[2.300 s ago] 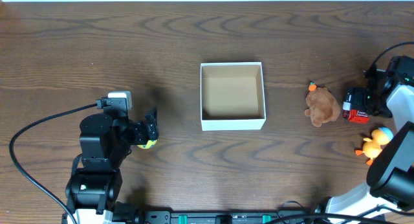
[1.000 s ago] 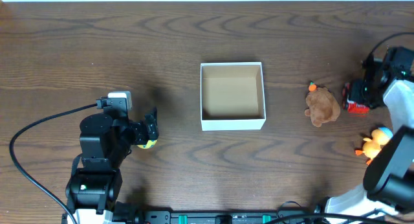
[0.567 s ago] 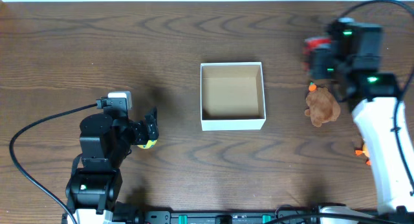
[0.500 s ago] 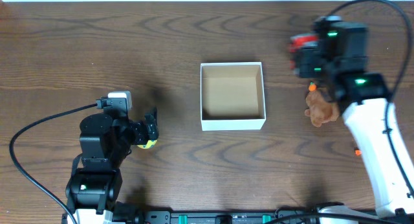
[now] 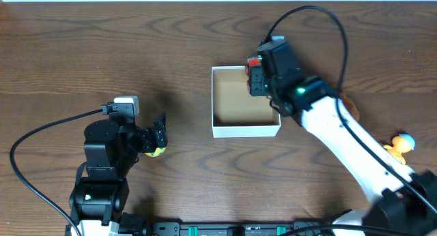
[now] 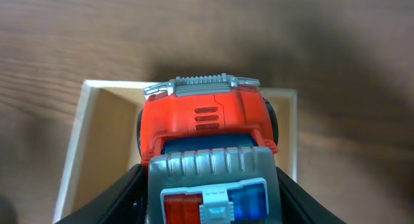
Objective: Pack container
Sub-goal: 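Lower the truck into the white box and open the right gripper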
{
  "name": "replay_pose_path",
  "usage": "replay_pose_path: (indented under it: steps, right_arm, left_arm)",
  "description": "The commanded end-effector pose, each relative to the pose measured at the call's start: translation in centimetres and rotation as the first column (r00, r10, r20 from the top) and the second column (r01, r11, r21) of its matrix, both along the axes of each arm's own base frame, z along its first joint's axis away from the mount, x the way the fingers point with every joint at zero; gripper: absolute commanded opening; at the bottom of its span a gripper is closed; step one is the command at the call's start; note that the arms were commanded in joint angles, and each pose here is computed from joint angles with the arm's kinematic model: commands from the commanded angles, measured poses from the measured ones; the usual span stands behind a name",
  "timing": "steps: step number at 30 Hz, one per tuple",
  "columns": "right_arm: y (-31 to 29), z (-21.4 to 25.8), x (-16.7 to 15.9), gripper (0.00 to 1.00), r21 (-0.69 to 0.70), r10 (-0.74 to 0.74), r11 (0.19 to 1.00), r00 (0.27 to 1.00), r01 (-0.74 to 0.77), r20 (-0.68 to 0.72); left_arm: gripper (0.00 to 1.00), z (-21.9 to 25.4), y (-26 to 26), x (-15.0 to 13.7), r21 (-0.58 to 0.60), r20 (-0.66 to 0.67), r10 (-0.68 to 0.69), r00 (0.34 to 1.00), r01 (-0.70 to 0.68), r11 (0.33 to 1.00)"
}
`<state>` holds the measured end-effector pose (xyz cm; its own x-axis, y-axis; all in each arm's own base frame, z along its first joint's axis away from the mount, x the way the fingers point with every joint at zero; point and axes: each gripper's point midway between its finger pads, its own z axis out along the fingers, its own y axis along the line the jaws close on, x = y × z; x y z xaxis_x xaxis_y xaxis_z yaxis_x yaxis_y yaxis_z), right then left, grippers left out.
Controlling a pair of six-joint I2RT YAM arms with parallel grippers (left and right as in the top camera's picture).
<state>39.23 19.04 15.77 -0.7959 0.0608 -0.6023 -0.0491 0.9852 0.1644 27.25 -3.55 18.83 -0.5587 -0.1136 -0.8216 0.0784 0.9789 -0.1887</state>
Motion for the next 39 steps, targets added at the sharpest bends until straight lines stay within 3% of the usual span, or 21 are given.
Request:
replay_pose_path:
  steps: [1, 10, 13, 18, 20, 23, 28, 33, 39]
  right_arm:
    - [-0.2, -1.2, 0.7, 0.01, 0.012, -0.093, 0.996, 0.995, 0.093, -0.027]
    - [-0.7, -7.5, 1.3, 0.01, -0.072, -0.118, 0.991, 0.984, 0.109, -0.132]
    - [-0.5, -8.4, 1.7, 0.05, -0.074, -0.118, 0.991, 0.984, 0.109, -0.134]
    - [-0.1, -7.9, 2.5, 0.57, -0.075, -0.079, 0.995, 0.992, 0.072, -0.097]
    - [0.1, -7.8, 2.6, 0.69, -0.080, -0.060, 0.995, 0.994, 0.053, -0.087]
    - [0.2, -7.3, 2.9, 0.75, -0.087, -0.039, 0.996, 0.997, 0.033, -0.071]
    - [0.6, -4.9, 3.7, 0.76, -0.070, -0.023, 0.997, 1.000, 0.021, -0.019]
    - [0.2, 1.1, 4.4, 0.77, -0.065, 0.006, 0.998, 0.994, 0.001, 0.109]
    - [-8.1, 7.6, 3.5, 0.97, -0.077, -0.181, 0.977, 0.964, 0.199, 0.196]
  left_arm:
    - [0.98, 1.4, -0.2, 0.2, -0.009, 0.031, -0.005, 1.000, 0.005, 1.000]
    - [0.98, 1.4, -0.2, 0.2, -0.009, 0.031, -0.005, 1.000, 0.005, 1.000]
    - [0.98, 1.4, -0.2, 0.2, -0.009, 0.031, -0.005, 1.000, 0.005, 1.000]
    - [0.98, 1.4, -0.2, 0.2, -0.009, 0.031, -0.005, 1.000, 0.005, 1.000]
    - [0.98, 1.4, -0.2, 0.2, -0.009, 0.031, -0.005, 1.000, 0.005, 1.000]
    - [0.98, 1.4, -0.2, 0.2, -0.009, 0.030, -0.005, 1.000, 0.005, 1.000]
    - [0.98, 1.4, -0.2, 0.2, -0.009, 0.030, -0.005, 1.000, 0.005, 1.000]
    - [0.98, 1.4, -0.2, 0.2, -0.009, 0.030, -0.005, 1.000, 0.005, 1.000]
    - [0.98, 1.4, -0.2, 0.2, -0.009, 0.030, -0.005, 1.000, 0.005, 1.000]
